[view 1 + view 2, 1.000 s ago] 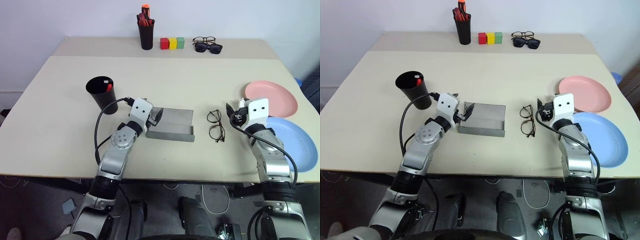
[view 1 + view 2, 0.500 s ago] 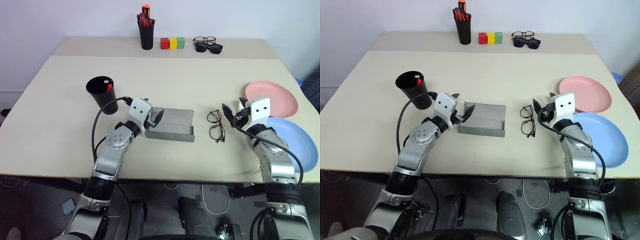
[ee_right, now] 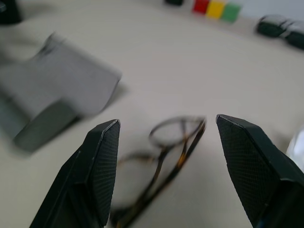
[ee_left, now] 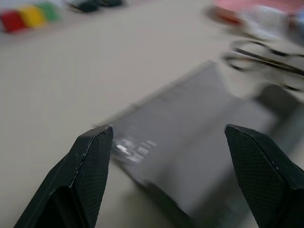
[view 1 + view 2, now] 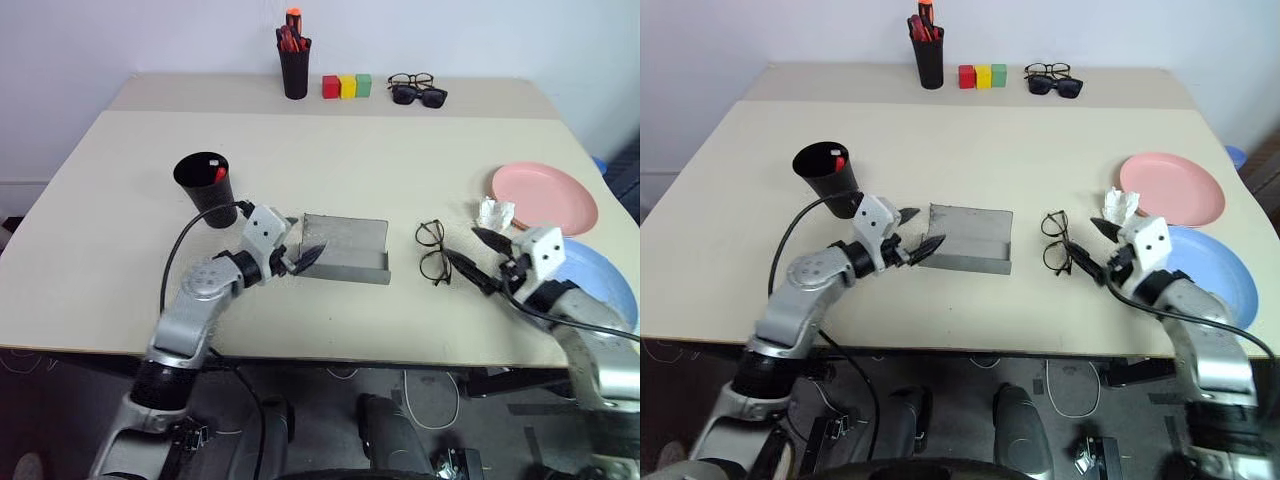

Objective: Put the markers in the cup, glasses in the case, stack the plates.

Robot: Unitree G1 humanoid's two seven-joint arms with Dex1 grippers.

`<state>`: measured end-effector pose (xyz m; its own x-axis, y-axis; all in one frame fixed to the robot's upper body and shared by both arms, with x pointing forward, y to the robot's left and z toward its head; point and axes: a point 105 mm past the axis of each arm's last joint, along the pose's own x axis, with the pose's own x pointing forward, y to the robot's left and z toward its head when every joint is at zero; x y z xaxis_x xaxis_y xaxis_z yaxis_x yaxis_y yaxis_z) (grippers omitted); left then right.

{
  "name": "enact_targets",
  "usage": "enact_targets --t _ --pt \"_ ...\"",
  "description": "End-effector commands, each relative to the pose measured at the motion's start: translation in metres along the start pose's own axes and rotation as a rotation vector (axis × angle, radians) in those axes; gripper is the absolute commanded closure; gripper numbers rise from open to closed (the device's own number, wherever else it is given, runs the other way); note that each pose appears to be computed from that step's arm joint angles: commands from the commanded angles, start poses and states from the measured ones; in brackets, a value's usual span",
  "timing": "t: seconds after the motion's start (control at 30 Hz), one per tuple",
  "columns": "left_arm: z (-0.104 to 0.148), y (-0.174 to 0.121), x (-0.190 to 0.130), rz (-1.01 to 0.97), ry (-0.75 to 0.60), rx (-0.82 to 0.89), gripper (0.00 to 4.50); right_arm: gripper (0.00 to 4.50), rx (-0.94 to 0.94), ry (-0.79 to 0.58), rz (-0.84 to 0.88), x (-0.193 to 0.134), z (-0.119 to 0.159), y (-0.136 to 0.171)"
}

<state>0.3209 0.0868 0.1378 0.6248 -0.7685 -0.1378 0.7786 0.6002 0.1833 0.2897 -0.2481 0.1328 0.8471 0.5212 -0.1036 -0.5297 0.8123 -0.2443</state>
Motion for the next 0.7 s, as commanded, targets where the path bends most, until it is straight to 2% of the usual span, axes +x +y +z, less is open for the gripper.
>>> enact_targets --t 0.03,0.2,0.33,0.53,0.7 --pt "0.015 -0.021 -0.020 -0.227 -0.001 0.046 0.68 1.20 -0.034 0.020 0.016 -0.021 0.014 -0.012" --pt "0.010 -0.022 -0.035 -0.406 0.139 0.133 0.68 1.20 0.027 0.085 0.036 -0.027 0.017 -0.019" --pt "0.008 -0.010 -0.027 -0.488 0.246 0.209 0.68 1.20 0.052 0.090 0.070 -0.024 0.022 -0.013" --pt "0.016 0.003 -0.010 -0.531 0.256 0.283 0.68 1.20 0.143 0.056 0.102 -0.015 0.029 -0.007" --pt "0.023 -0.002 -0.014 -0.580 0.223 0.302 0.68 1.20 0.246 0.087 0.156 0.004 0.024 -0.008"
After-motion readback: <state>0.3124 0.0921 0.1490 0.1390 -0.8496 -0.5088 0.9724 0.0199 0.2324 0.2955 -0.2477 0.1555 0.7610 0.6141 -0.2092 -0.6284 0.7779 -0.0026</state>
